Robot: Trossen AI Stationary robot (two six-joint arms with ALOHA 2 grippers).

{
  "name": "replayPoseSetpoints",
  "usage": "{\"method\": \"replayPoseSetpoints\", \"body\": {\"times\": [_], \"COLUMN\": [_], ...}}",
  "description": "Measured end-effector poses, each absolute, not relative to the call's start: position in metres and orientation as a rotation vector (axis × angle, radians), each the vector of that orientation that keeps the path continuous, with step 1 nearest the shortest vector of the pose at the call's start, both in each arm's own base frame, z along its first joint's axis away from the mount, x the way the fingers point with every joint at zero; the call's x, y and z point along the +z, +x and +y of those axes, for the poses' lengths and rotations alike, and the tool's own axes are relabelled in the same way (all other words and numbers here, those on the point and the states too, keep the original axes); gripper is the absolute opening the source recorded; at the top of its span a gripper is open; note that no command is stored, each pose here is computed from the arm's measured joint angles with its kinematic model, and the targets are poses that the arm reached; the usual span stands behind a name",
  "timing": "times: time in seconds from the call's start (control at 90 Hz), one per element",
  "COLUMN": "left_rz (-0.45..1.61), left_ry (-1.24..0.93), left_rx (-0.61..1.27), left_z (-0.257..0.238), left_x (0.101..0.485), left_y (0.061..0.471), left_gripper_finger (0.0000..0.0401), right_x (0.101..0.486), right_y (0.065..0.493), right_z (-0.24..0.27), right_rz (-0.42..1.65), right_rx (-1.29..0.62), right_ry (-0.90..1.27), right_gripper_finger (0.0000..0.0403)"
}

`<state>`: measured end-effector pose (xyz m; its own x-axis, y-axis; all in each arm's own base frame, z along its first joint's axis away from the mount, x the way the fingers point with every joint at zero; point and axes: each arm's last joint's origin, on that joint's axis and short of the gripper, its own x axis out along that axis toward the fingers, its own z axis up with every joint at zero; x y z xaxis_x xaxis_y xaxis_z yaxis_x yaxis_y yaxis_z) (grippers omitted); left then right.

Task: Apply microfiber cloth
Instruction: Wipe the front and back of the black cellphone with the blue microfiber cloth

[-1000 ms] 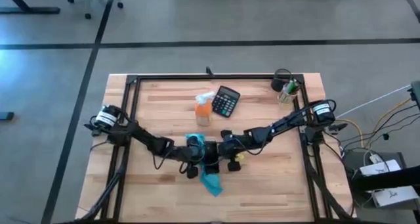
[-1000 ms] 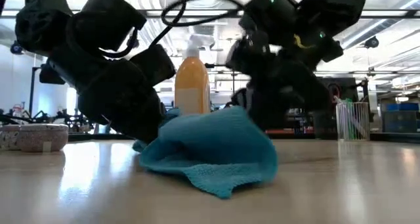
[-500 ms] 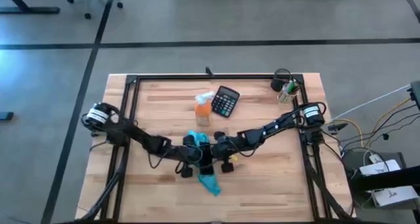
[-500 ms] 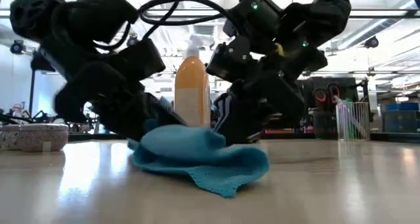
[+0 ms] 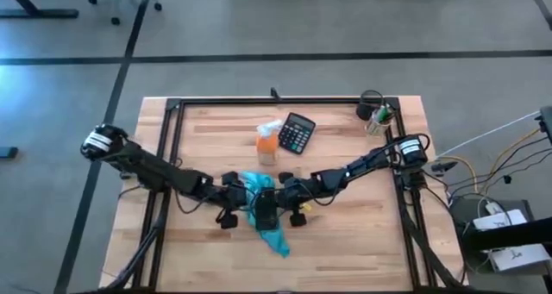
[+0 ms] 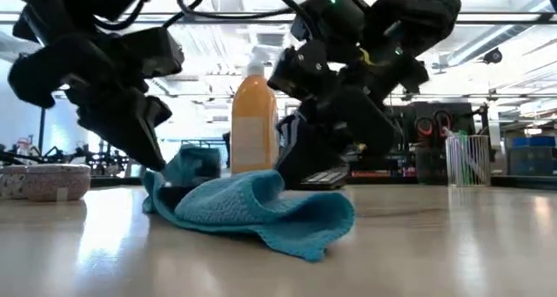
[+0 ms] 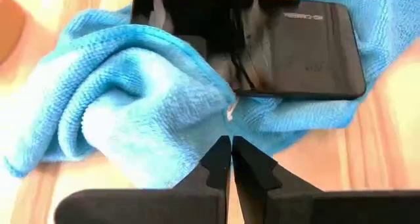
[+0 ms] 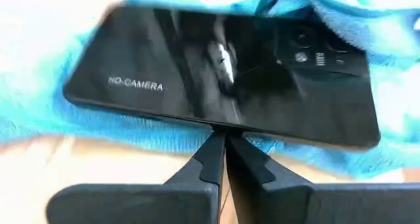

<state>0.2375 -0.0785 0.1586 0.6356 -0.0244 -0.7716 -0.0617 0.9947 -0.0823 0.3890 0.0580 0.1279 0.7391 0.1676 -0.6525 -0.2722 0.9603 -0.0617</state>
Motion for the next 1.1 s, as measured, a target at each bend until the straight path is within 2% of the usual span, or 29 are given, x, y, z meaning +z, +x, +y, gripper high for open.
{"method": "replayPoseSetpoints", "body": {"times": [0.233,0.367,0.556,0.744,0.933,1.1], "left_rz": [0.751,0.686,0.734,0.793,0.774,0.846], "left_ry": [-0.108,-0.064,-0.037,-0.064,-0.044,0.001], "left_rx": [-0.021,-0.035,0.0,0.043,0.015,0.014], "left_z": [-0.085,-0.089,-0.092,-0.093,-0.092,-0.087], "left_x": [0.167,0.158,0.125,0.105,0.118,0.132], "left_y": [0.247,0.259,0.27,0.273,0.27,0.255], "left_gripper_finger": [0.0,0.0,0.0,0.0,0.0,0.0], "right_x": [0.138,0.138,0.15,0.157,0.13,0.103], "right_y": [0.397,0.396,0.396,0.404,0.412,0.42], "right_z": [0.057,0.054,0.049,0.052,0.054,0.055], "right_rz": [0.67,0.752,0.841,0.718,0.627,0.58], "right_rx": [0.244,0.221,0.112,0.143,0.145,0.125], "right_ry": [-0.201,-0.228,-0.283,-0.272,-0.243,-0.198], "right_gripper_finger": [0.0,0.0,0.0,0.0,0.0,0.0]}}
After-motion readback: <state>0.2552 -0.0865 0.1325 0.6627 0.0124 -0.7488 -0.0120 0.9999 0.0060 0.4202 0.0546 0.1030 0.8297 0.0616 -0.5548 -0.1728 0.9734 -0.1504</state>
